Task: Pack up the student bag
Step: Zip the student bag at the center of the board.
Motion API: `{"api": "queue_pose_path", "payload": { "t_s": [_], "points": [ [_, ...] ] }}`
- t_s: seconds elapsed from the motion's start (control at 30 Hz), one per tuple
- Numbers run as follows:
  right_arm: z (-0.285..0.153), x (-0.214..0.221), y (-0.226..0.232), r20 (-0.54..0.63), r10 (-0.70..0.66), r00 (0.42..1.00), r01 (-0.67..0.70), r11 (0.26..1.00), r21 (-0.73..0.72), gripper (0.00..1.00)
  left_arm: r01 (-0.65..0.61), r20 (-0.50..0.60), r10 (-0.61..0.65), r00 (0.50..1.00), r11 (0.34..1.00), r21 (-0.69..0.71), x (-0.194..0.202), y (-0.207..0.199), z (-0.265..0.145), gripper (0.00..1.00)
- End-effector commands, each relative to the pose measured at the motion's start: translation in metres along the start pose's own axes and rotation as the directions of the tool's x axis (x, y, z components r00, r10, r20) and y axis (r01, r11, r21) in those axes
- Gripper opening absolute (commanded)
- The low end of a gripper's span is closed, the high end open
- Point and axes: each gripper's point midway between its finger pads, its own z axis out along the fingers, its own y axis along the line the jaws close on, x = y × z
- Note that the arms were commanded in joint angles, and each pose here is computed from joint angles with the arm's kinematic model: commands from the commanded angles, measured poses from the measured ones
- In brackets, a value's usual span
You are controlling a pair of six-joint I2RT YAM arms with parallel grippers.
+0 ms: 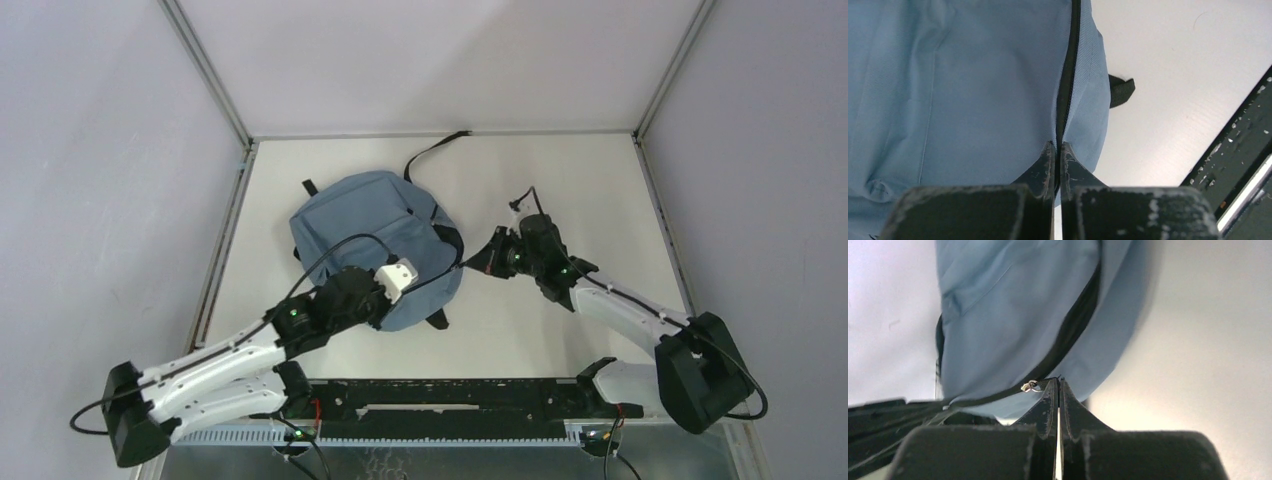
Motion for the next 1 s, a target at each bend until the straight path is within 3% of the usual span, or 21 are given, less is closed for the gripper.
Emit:
{"api": "queue_pose_path", "payload": {
  "t_s": [0.0,0.33,0.47,0.5,0.57,0.63,0.8,0.97],
  "points": [
    [0.006,-0.048,-0.025,0.135,0.041,0.99,-0.044,0.999,0.02,0.0,0.07,0.061,-0.07,0.996,0.997,-0.009,0.003,0.001,-0.028,0.0],
    [0.043,-0.129,-0.043,0.255,0.017,0.967,-0.026,0.999,0.032,0.0,0.036,0.137,-0.047,0.989,0.996,0.086,0.0,-0.014,-0.04,0.0],
    [0.073,-0.141,-0.052,0.201,-0.012,0.98,0.0,0.998,0.056,0.0,0.007,0.11,-0.029,0.993,0.981,0.194,0.002,-0.033,-0.037,0.0],
    [0.074,-0.142,-0.049,0.189,-0.013,0.982,0.005,0.999,0.043,0.0,0.005,0.097,-0.025,0.995,0.98,0.199,0.003,-0.034,-0.035,0.06],
    [0.071,-0.138,-0.042,0.172,-0.018,0.985,0.013,0.999,0.03,0.0,0.012,0.074,-0.027,0.997,0.981,0.195,0.0,-0.033,-0.033,0.37],
    [0.066,-0.13,-0.031,0.153,-0.039,0.987,0.037,0.999,0.022,0.0,0.018,0.081,-0.035,0.996,0.979,0.205,-0.01,-0.035,-0.033,0.52],
    [0.054,-0.1,-0.003,0.105,-0.097,0.99,0.098,0.995,0.004,0.0,0.051,0.239,-0.096,0.966,0.981,0.187,-0.066,-0.028,-0.037,0.67],
    [0.038,-0.081,0.005,0.109,-0.084,0.99,0.084,0.996,-0.001,0.0,0.195,0.273,-0.232,0.934,0.968,0.157,-0.11,-0.022,-0.018,0.66]
  ]
}}
